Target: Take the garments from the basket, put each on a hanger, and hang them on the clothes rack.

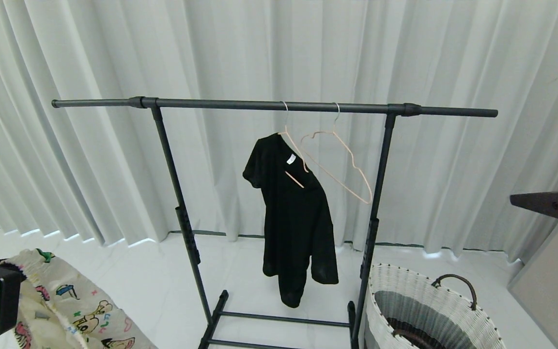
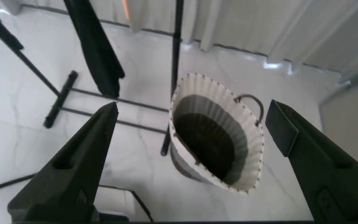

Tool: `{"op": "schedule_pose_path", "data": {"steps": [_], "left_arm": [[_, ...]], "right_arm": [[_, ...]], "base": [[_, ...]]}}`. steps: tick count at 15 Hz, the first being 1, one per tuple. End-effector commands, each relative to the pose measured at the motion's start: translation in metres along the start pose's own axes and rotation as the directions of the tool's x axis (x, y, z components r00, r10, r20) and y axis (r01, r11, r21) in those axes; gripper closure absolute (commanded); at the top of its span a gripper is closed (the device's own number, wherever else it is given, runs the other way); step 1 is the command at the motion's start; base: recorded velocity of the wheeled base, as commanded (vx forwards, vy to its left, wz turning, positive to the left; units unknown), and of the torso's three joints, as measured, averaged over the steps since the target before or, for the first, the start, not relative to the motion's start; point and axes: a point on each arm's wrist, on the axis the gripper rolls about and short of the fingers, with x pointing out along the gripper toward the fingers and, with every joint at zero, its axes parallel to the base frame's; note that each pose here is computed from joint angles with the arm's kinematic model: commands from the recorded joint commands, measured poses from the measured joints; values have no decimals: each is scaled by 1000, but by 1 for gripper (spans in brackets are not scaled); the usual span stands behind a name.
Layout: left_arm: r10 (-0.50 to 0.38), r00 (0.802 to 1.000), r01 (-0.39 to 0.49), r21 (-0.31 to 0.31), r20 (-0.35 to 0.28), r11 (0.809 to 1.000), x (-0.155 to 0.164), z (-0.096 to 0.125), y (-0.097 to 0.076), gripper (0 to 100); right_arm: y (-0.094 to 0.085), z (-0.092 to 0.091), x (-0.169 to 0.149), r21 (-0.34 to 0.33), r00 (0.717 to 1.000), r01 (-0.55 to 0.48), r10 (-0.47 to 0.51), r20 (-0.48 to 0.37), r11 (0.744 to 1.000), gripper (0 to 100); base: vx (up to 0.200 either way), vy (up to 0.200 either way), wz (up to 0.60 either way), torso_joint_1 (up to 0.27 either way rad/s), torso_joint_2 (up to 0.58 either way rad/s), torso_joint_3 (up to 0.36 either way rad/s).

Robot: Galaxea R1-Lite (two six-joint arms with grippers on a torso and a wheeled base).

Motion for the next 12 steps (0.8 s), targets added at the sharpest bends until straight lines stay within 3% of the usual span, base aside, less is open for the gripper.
{"op": "schedule_pose_path", "data": {"steps": [1,8,12], "left_arm": [[0,1000,0,14,-1,1000,1,0,0,100],[-1,1000,1,22,2,1000,0,0,0,100],[0,1000,0,21,1,1000,0,0,0,100]], "right_arm": [[2,-2,7,-4,1000,-1,1,-16,1000,0],[9,-9,31,-3,993,-120,119,-18,993,0],[21,-4,53,-25,960,-279,279,9,960,0]], "base": [[200,0,0,7,-51,-7],[200,0,0,11,-1,-5],[200,0,0,1,5,1]]}}
